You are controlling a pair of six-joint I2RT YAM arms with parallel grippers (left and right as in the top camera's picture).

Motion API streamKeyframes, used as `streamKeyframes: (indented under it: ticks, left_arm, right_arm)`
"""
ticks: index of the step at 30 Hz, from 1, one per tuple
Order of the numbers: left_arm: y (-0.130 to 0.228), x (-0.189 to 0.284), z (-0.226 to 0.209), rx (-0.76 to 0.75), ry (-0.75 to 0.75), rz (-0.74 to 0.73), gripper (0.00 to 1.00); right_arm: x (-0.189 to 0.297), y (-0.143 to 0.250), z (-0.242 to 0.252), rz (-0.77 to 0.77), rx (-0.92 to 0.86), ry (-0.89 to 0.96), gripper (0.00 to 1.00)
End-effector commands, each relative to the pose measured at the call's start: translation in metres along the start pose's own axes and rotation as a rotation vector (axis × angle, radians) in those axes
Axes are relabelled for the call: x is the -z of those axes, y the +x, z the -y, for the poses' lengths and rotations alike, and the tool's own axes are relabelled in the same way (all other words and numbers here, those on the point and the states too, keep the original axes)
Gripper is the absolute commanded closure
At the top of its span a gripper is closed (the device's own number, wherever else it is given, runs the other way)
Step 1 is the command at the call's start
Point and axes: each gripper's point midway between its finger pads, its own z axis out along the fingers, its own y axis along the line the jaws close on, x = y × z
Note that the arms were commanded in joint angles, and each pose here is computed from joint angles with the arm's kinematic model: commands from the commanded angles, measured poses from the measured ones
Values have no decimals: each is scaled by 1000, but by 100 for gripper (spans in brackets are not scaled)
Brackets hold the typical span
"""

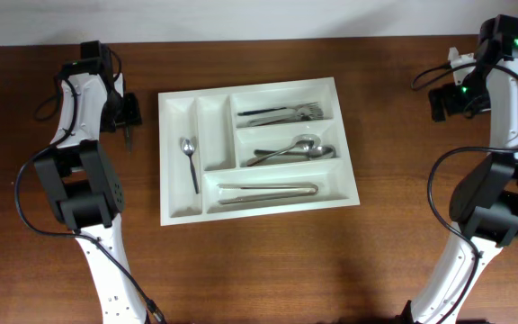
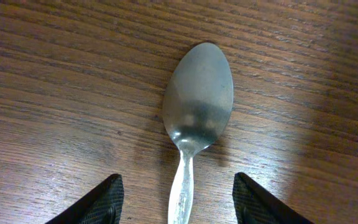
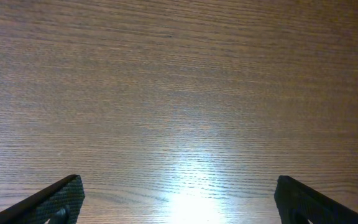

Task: Pack container
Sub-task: 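Lower the left gripper onto the spoon and close it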

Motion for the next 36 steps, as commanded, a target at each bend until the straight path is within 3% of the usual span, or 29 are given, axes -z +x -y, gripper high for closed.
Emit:
streamKeyframes:
  ticks: [1,36]
  left_arm:
    - [2,-10,-1,20,10,-16,42]
    - [14,-32,-1,40,5,-71,42]
  right_arm:
    - [16,-4,4,40,-7,9,1]
    - [16,-4,4,40,-7,9,1]
